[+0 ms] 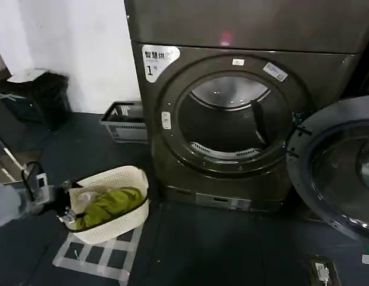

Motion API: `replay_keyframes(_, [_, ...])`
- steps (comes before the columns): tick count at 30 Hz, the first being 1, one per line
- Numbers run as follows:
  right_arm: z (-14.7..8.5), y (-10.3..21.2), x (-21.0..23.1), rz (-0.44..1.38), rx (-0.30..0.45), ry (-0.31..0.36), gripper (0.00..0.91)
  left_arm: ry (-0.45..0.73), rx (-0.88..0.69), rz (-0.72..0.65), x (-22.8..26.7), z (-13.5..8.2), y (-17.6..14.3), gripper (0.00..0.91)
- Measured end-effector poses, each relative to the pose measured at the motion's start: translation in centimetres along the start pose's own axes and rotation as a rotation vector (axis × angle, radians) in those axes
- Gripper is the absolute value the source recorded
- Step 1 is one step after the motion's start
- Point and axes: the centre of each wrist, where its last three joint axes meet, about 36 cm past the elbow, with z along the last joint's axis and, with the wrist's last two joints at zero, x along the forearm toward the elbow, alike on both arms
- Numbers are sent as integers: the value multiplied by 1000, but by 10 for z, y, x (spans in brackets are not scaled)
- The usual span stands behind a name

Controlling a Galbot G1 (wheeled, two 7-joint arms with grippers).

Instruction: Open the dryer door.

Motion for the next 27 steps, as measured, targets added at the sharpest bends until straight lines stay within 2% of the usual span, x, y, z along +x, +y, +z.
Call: replay_keyframes(27, [2, -1, 4, -20, 8, -2, 907, 16, -31, 3, 0, 13, 3, 907])
